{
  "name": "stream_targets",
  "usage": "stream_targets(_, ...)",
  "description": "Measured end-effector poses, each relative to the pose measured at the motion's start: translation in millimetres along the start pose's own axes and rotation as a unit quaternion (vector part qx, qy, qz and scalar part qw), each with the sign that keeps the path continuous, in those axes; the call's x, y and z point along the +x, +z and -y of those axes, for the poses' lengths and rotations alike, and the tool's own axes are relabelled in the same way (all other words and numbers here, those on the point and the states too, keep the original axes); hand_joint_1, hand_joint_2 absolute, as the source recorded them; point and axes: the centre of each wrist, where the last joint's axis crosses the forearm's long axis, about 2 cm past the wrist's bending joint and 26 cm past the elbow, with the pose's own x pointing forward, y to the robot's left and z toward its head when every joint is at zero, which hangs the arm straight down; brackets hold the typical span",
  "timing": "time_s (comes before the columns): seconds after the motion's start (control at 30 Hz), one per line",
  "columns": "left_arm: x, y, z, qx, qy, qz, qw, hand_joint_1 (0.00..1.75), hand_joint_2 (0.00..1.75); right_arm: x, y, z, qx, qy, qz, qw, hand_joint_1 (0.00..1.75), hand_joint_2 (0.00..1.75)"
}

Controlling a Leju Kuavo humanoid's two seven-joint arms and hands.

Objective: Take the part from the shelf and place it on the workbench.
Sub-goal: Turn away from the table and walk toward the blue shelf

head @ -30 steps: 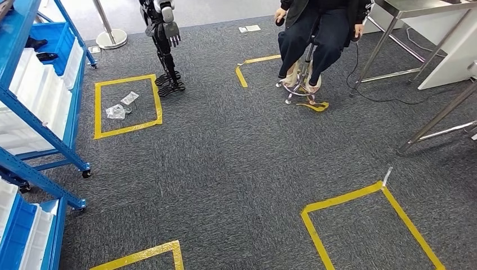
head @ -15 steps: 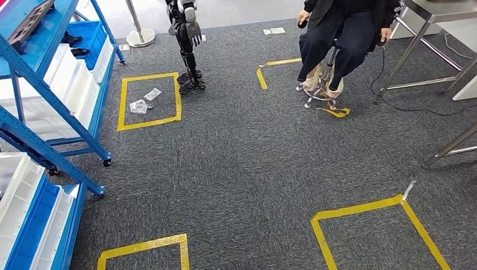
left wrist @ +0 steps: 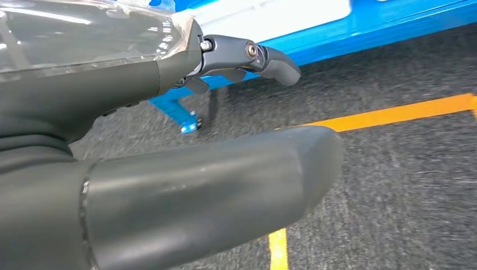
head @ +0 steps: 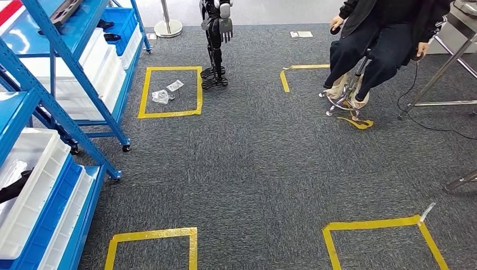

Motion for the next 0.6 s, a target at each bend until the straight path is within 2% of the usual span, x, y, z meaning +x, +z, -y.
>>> stream_targets(0.6, -1.5, 1.9, 1.6, 0.003, 0.001, -0.005, 1.0, 0.0, 0.0, -0.3, -0.8, 1.7, -0.002, 0.002, -0.003, 1.0, 0.0, 0.0)
